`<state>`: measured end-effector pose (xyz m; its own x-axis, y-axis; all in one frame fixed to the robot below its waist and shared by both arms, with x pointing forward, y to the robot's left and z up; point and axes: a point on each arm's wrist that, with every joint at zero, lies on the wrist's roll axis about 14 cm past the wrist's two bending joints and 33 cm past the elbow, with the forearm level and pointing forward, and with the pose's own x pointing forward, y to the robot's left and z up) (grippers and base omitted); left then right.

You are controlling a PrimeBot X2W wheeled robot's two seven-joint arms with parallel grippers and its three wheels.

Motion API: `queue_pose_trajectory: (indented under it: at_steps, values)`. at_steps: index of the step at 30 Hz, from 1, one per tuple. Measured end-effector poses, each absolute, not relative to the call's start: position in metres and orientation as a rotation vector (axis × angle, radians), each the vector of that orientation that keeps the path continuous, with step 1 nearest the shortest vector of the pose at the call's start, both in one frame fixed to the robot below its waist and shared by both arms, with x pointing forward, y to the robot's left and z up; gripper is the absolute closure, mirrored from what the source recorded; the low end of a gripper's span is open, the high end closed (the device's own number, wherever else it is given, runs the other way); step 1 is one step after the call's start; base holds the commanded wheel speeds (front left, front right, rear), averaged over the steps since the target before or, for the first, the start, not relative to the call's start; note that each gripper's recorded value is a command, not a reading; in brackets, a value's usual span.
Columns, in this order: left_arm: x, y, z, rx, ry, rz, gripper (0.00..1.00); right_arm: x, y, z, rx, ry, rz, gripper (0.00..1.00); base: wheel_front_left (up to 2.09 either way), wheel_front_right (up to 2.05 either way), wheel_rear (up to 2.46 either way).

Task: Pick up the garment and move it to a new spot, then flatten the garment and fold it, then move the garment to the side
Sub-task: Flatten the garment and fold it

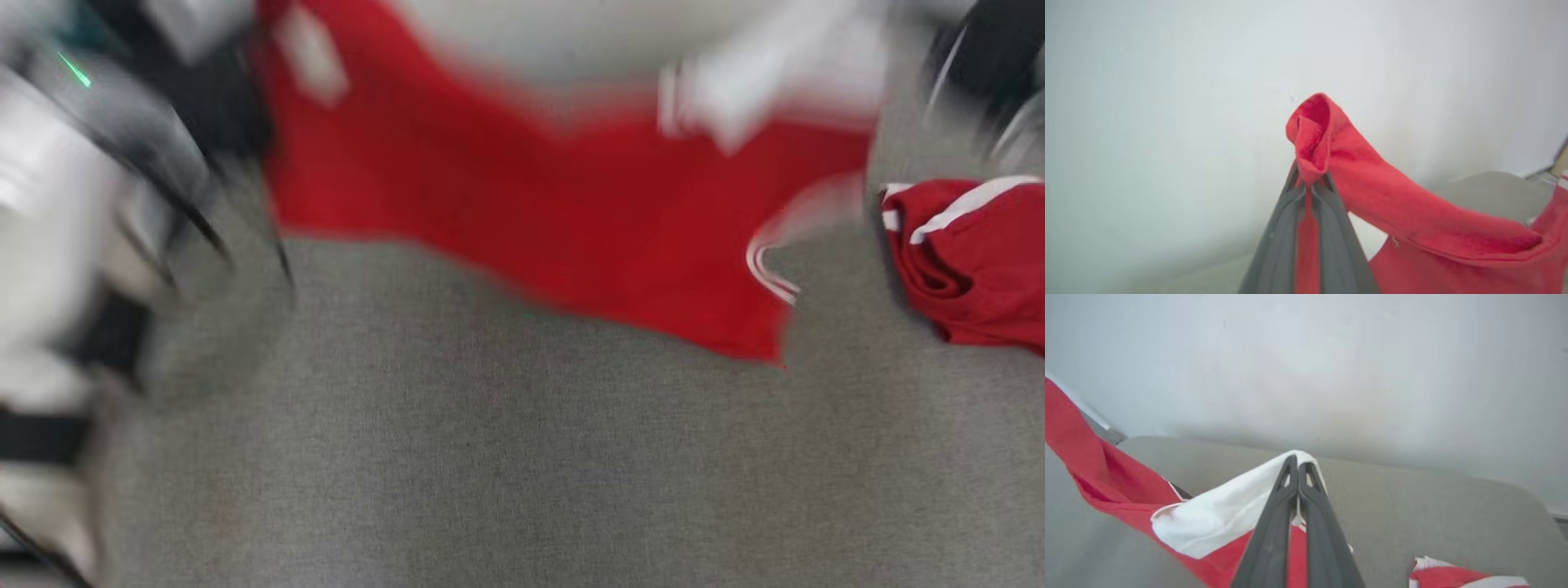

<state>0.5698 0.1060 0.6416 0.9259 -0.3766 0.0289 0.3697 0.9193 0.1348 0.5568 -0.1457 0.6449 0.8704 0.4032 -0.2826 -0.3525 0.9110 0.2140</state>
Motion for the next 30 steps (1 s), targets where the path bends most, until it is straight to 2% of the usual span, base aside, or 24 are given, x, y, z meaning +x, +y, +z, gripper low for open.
queue_pose_trajectory:
  at_steps: [2, 4, 6, 8, 10, 12, 14, 16, 24, 30]
  values:
    - [0.585, 0.118, 0.740, 0.092, -0.318, -0.341, 1.00, 0.579, -0.156, 0.724, 0.203, 0.028, 0.340, 1.00, 0.00, 0.00, 0.00]
    - [0.582, 0.126, 0.802, 0.015, -0.511, -0.323, 1.00, 0.588, -0.162, 0.783, 0.227, -0.182, 0.330, 1.00, 0.00, 0.00, 0.00]
    - [0.585, 0.123, 0.801, -0.006, -0.537, -0.334, 1.00, 0.589, -0.157, 0.816, 0.219, -0.316, 0.367, 1.00, 0.00, 0.00, 0.00]
    - [0.592, 0.117, 0.759, 0.004, -0.471, -0.352, 1.00, 0.595, -0.140, 0.804, 0.190, -0.339, 0.438, 1.00, 0.00, 0.00, 0.00]
    - [0.598, 0.115, 0.695, -0.042, -0.351, -0.354, 1.00, 0.609, -0.129, 0.750, 0.213, -0.252, 0.455, 1.00, 0.00, 0.00, 0.00]
    - [0.593, 0.120, 0.632, -0.068, -0.223, -0.338, 1.00, 0.615, -0.127, 0.671, 0.249, -0.097, 0.438, 1.00, 0.00, 0.00, 0.00]
    - [0.580, 0.130, 0.575, -0.092, -0.086, -0.313, 1.00, 0.604, -0.125, 0.602, 0.269, 0.053, 0.432, 1.00, 0.00, 0.00, 0.00]
    - [0.563, 0.138, 0.534, -0.093, 0.017, -0.291, 1.00, 0.587, -0.127, 0.561, 0.290, 0.133, 0.424, 1.00, 0.00, 0.00, 0.00]
    - [0.498, 0.153, 0.462, -0.129, 0.199, -0.245, 1.00, 0.505, -0.131, 0.478, 0.336, 0.344, 0.426, 1.00, 0.00, 0.00, 0.00]
    - [0.457, 0.142, 0.438, -0.095, 0.270, -0.289, 1.00, 0.465, -0.136, 0.464, 0.381, 0.380, 0.409, 1.00, 0.00, 0.00, 0.00]
